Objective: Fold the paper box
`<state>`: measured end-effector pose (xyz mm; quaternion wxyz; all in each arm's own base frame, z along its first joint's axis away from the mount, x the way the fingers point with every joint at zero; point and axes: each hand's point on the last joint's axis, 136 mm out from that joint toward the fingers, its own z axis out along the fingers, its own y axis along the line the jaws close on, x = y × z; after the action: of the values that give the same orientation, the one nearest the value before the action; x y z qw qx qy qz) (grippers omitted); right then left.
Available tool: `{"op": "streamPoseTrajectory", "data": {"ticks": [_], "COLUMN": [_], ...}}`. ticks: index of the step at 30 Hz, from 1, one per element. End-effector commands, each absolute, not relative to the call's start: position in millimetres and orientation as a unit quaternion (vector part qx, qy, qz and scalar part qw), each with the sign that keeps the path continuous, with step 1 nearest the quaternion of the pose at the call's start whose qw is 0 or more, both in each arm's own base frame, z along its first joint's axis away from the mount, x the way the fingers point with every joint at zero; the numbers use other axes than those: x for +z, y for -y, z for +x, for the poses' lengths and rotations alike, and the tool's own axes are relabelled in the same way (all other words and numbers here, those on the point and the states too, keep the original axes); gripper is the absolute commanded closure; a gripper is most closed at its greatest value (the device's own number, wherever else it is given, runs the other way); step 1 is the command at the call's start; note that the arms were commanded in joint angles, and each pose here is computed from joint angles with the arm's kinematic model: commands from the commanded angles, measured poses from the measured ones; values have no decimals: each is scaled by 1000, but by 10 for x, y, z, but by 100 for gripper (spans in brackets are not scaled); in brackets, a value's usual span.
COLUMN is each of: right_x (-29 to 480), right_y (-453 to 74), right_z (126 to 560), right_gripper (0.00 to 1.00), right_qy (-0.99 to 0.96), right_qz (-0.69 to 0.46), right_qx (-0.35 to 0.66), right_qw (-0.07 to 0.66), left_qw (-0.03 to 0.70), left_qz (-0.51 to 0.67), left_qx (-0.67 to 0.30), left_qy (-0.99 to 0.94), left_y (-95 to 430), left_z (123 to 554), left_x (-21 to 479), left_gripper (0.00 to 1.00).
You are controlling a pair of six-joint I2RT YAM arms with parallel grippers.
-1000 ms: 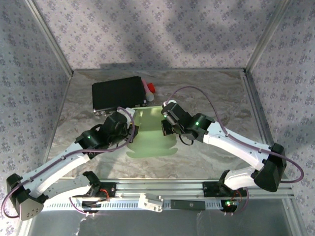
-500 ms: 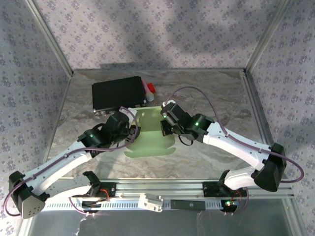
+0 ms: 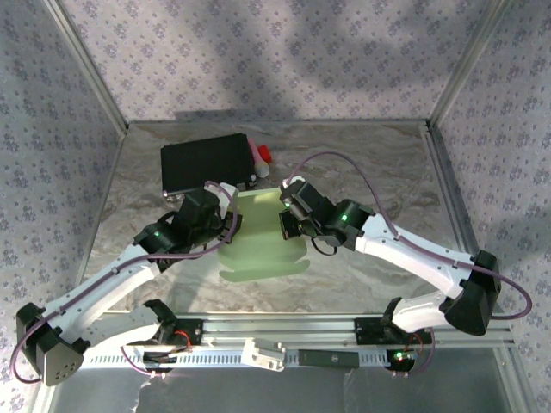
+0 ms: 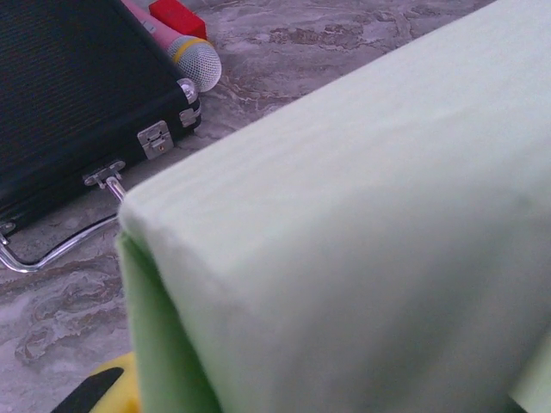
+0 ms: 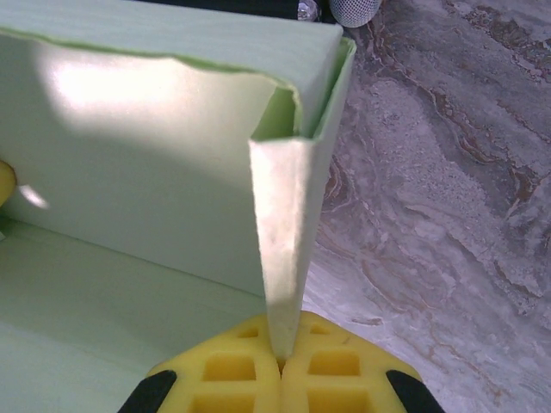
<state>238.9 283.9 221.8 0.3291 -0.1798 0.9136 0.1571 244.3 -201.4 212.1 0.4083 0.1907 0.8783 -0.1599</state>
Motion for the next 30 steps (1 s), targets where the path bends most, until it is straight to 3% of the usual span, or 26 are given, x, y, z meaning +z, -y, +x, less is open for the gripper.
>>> {"op": "streamPoseTrajectory", "data": {"ticks": [1,4,8,9,12,14,20,30], "right_x": [2489,2472,2448,2450,2432,2398,2285,2203], "right_y": [-3034,-3055,-3088,-3086,-3086,-3065,-2967,-2913], "right_z": [2343,2343,2337,2343,2353,2369,2424,2471], "right_gripper": [100,100,100,100,100,100,100,100], "right_qy": [-896,-897,-898,-898,-901,-905,-918,-931], "right_qz": [-189,-187,-188,-187,-185,-178,-153,-133], "right_qx": [202,199,194,191,184,175,141,116], "right_qw": [347,347,347,348,348,345,337,319], "left_qw": [423,426,427,425,423,426,446,457], "left_qz": [205,203,199,200,202,201,184,181], "left_qx": [-185,-181,-182,-184,-191,-202,-231,-241], "left_qy": [-863,-863,-863,-863,-863,-859,-845,-837], "left_y": [2147,2136,2143,2152,2179,2203,2132,1997], "left_z": [2466,2479,2489,2484,2462,2429,2303,2249], "left_x": [2252,2247,2238,2239,2262,2330,2658,2902], "left_gripper": [81,97,100,97,61,48,33,31]}}
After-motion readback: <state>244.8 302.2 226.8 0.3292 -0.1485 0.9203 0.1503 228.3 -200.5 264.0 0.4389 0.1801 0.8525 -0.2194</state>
